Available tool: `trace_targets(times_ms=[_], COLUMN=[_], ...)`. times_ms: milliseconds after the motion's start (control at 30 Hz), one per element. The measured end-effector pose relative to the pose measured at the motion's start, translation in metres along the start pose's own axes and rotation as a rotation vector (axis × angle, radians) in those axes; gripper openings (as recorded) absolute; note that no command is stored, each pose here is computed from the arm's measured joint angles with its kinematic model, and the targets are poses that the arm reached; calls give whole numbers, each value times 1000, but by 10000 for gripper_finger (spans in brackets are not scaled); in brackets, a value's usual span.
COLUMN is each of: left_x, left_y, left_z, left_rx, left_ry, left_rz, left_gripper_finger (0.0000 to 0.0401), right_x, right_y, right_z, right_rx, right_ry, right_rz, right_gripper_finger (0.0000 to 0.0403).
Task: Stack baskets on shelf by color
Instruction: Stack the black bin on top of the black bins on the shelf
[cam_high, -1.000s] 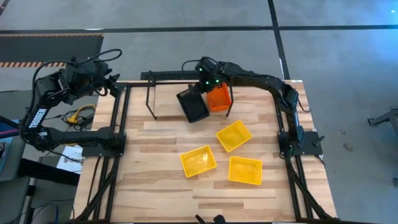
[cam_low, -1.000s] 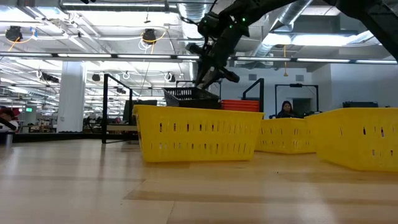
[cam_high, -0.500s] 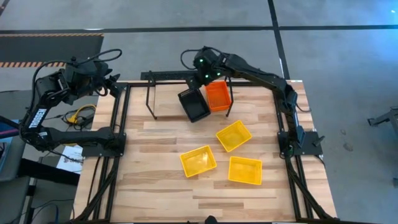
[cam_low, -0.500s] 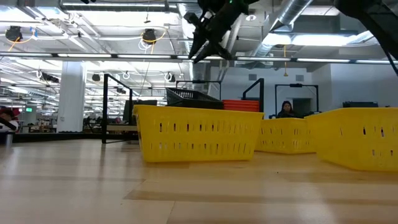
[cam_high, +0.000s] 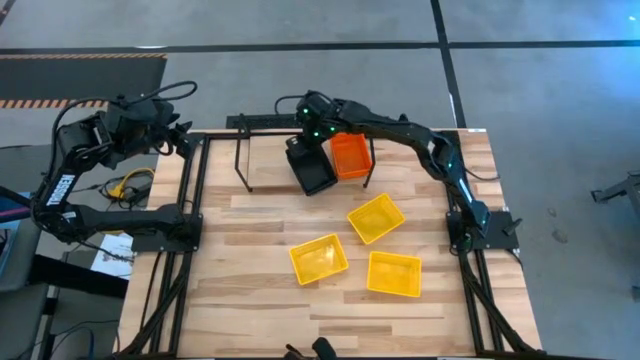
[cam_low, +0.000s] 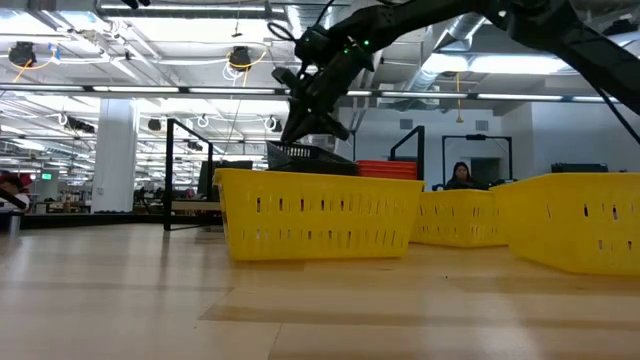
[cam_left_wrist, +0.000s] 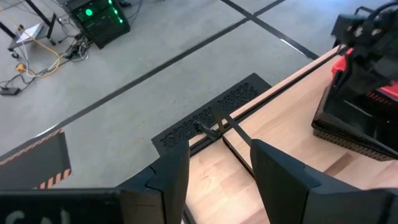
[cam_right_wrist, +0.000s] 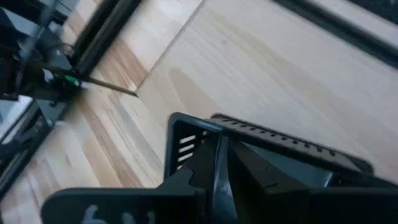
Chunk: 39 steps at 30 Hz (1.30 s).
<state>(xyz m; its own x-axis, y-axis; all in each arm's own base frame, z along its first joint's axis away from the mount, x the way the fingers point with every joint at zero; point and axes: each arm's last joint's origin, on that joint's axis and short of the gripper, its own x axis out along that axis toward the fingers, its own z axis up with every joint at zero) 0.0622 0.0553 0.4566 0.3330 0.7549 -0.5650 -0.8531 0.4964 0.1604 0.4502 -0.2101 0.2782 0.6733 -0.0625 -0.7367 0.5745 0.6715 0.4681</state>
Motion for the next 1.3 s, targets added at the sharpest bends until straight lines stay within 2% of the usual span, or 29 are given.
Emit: trace_targets(times_ms=[367,600,967,1200,1300], left_x=[0,0,0,0,0], left_y=[0,0,0,0,0], left_z=[-1,0,-1,-2,-2], left_rx=[-13,-13,-16,-13,-20], left_ry=[4,5,6,17,20], left_rz=[1,1,2,4,5], left_gripper_finger=[159,159,160,160,160], right_x=[-2,-34,-24,-24,-12], right_y=[0,20,8,7,3], right_z=[0,18,8,9,6], right_rx=[-6,-83,-64,-78,-72], right_ry=[2,-120,-37,-43,-10], right_rz=[-3,35,-52,-58,-71], right_gripper_finger=[60,56,15,16,17])
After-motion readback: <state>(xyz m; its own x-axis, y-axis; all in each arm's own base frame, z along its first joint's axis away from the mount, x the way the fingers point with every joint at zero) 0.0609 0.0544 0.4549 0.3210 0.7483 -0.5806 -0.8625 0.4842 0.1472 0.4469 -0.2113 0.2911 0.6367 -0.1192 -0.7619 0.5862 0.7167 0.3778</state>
